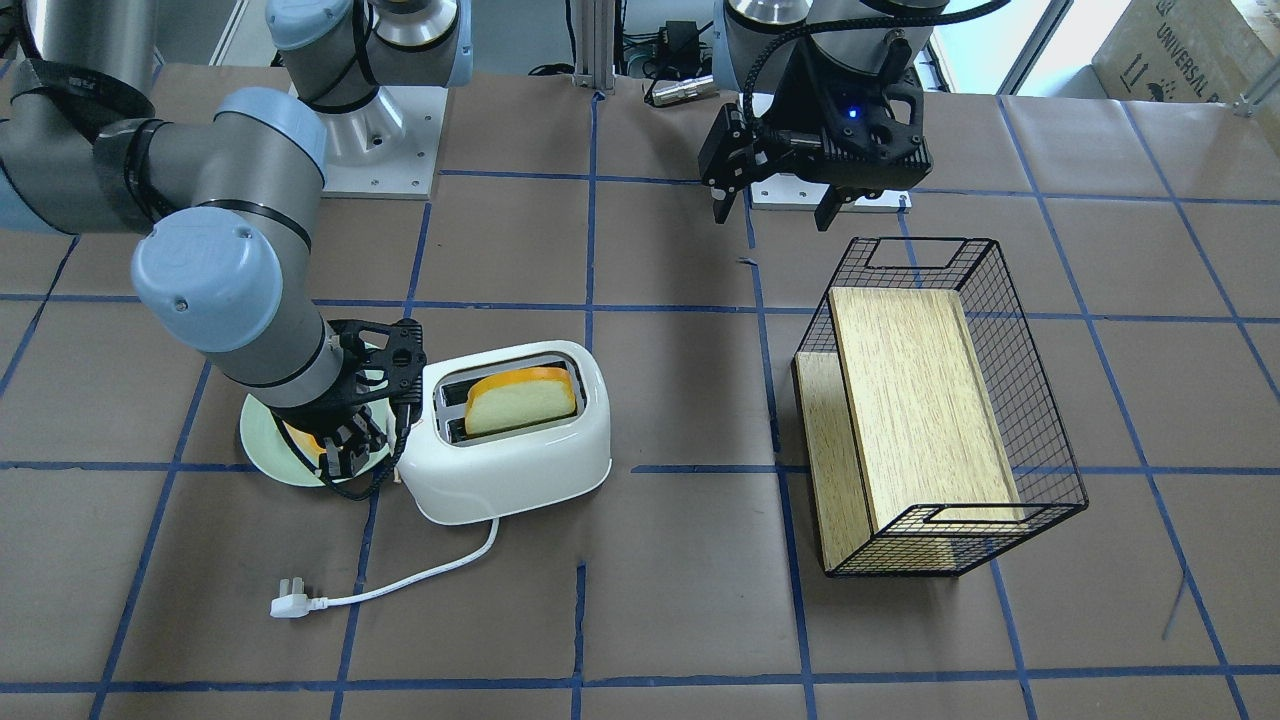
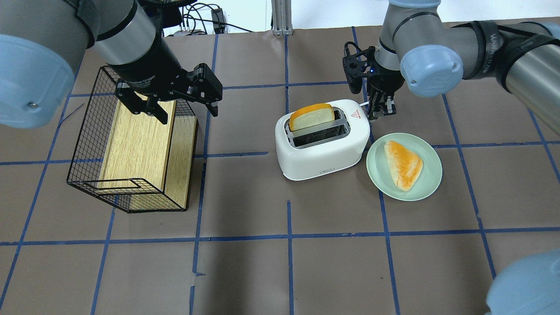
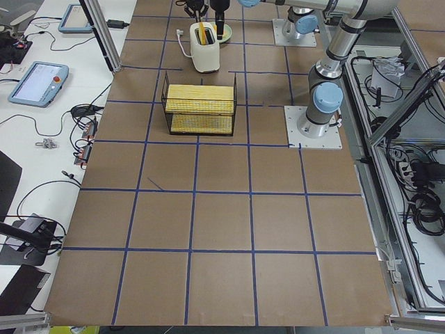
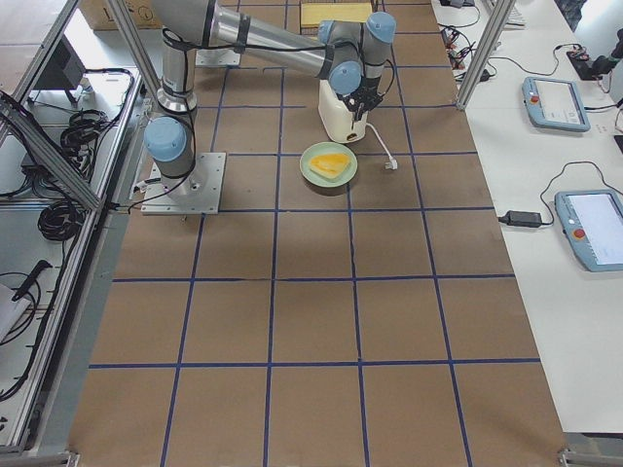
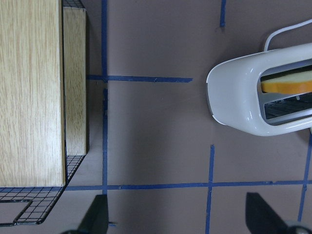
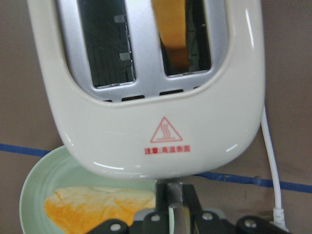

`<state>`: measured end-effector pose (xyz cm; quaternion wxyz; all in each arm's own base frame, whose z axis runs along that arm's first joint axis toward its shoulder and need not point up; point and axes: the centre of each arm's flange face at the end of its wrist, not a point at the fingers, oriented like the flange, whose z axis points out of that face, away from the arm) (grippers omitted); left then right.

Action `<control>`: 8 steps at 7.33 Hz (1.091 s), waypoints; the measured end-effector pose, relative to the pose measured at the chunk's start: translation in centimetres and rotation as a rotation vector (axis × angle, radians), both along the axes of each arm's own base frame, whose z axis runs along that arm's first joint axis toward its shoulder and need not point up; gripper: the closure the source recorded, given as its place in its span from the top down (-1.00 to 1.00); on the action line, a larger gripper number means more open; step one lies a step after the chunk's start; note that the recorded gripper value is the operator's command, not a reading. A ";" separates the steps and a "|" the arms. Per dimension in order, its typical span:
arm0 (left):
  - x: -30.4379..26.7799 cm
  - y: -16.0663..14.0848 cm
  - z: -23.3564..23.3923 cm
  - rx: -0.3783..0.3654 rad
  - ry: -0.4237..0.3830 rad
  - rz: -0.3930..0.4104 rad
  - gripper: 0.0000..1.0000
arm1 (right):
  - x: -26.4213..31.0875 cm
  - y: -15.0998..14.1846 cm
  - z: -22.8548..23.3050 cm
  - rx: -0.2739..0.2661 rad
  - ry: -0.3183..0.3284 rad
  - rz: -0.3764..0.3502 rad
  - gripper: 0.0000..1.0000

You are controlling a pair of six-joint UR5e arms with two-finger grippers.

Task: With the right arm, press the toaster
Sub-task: 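Press the toaster lever down with the right gripper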

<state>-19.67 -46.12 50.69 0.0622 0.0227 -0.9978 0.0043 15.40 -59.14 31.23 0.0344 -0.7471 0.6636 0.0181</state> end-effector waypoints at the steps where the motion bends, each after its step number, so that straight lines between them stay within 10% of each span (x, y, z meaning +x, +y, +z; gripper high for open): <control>1: 0.0 0.0 0.0 0.000 0.000 0.000 1.00 | 0.0 0.0 -0.2 -0.002 -0.001 0.000 -0.53; 8: 0.0 0.0 0.0 0.000 0.000 0.000 1.00 | 0.1 0.3 -2.5 -0.009 -0.008 0.002 -0.52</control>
